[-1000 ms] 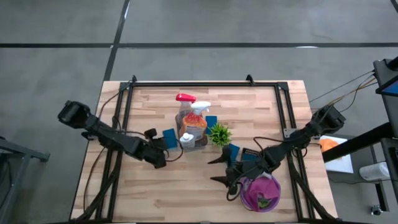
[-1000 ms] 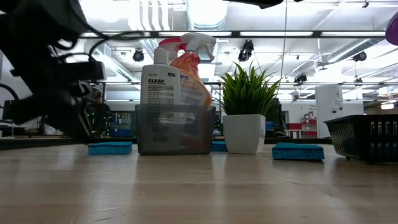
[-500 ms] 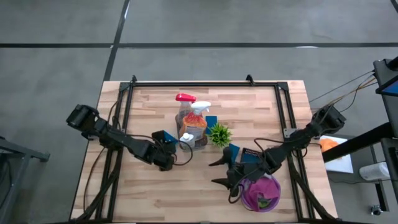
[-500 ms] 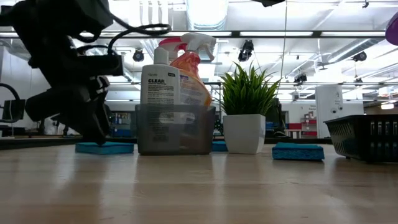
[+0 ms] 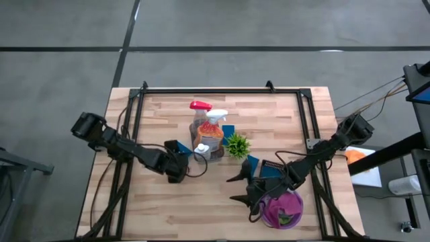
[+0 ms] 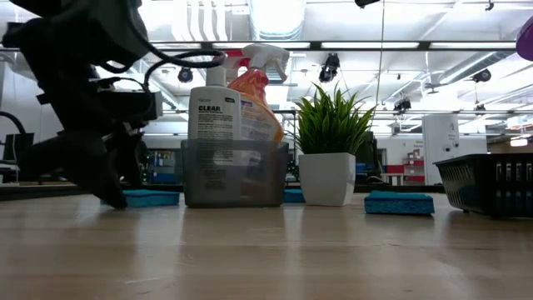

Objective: Pick & Place Kitchen Items
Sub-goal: Put the blue sponge into the black bin

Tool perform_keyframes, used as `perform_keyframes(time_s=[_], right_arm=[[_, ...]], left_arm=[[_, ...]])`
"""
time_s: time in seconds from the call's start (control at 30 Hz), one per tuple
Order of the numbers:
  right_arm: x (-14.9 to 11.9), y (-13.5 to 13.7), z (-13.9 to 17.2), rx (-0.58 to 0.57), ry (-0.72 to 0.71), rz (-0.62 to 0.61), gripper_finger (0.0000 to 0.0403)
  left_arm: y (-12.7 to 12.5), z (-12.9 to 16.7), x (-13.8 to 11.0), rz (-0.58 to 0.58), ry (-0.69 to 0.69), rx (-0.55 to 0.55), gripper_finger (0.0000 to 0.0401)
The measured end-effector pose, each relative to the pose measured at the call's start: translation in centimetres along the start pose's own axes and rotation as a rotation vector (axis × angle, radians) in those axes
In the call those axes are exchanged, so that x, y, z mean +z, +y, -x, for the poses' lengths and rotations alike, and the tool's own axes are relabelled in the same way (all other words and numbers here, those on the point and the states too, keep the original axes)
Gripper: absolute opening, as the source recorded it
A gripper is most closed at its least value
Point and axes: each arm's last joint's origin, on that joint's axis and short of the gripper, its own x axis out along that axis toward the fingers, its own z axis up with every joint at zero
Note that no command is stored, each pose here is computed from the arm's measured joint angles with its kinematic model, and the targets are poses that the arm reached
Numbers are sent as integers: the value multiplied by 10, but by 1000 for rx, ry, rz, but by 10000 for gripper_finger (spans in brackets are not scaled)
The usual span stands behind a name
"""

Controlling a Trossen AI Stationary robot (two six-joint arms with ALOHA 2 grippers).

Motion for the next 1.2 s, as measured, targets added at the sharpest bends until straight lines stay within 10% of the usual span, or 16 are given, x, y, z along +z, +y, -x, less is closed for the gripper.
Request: perform_keyframes(time_s=[0.73,1.0,1.2], right_arm=[[1,3,2,13,-5,0,299],[1,3,2,13,-5,-8,299],[1,3,2,14,-5,-8,299]], left_arm=[[-30,47,42,-122,22,-729,127],[-16,47,29,-64,132,-373,112],[-15,36,12,-177,146,-246,181]])
